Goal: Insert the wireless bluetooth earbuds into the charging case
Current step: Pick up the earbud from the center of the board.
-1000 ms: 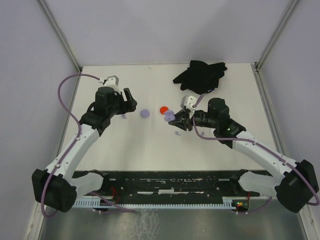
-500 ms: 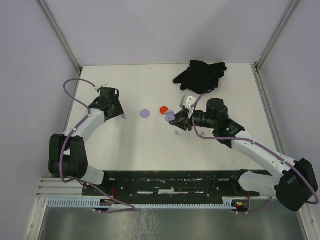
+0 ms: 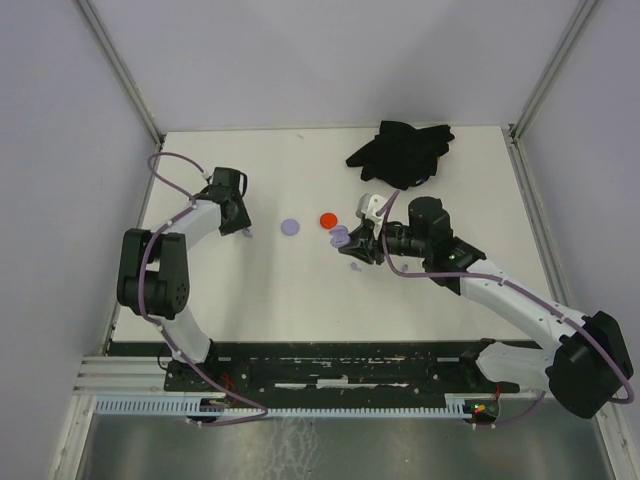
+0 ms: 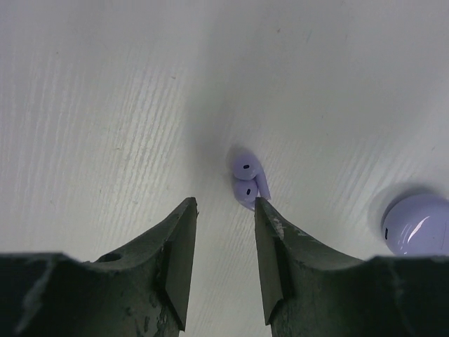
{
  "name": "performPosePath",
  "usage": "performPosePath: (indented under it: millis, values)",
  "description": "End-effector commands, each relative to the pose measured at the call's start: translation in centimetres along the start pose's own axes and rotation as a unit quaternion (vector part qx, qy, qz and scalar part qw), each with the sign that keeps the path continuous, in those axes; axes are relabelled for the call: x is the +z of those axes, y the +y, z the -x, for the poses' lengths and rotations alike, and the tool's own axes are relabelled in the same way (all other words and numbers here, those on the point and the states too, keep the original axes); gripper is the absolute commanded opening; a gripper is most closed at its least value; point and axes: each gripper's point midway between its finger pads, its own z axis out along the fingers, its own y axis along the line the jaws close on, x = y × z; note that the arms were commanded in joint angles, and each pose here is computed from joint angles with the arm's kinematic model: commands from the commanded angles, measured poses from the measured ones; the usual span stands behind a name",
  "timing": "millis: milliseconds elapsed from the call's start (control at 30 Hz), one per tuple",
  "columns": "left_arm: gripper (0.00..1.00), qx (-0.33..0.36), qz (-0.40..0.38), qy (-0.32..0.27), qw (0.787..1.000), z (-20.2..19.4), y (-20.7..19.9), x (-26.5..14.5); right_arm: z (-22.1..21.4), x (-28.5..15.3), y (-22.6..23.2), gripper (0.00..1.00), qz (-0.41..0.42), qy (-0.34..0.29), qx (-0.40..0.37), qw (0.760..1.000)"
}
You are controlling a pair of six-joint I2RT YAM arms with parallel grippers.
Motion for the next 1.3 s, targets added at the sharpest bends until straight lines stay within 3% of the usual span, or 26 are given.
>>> performPosePath:
  millis: [0, 500, 800, 1133, 1267]
  values:
    - [0.45, -0.007, -0.013, -0.023, 1.0, 2.5, -1.2, 0.6, 1.3, 0.3, -0.4, 0.02, 0.001, -0.011, -0.02, 1.0]
    - [0.26, 0.012, -0.016, 0.039, 0.999, -0.2, -1.5, 2.4, 0.8, 1.0, -0.9, 0.02, 0.006, 0.006, -0.021, 1.0]
    - [0.21, 0.036, -0.041, 0.087, 0.995, -2.9, -1.8, 1.8, 0.5, 1.2, -0.9, 0.02, 0.011, 0.01, -0.019, 1.0]
    - [0.24, 0.111, -0.016, 0.133, 0.985, -6.1, -1.7, 1.3, 0.6, 1.5, -0.8, 0.02, 0.018, 0.007, -0.013, 1.0]
    - [0.3, 0.143, -0.006, 0.145, 0.979, -7.1, -1.8, 1.1, 0.7, 1.4, -0.7, 0.02, 0.018, 0.006, -0.013, 1.0]
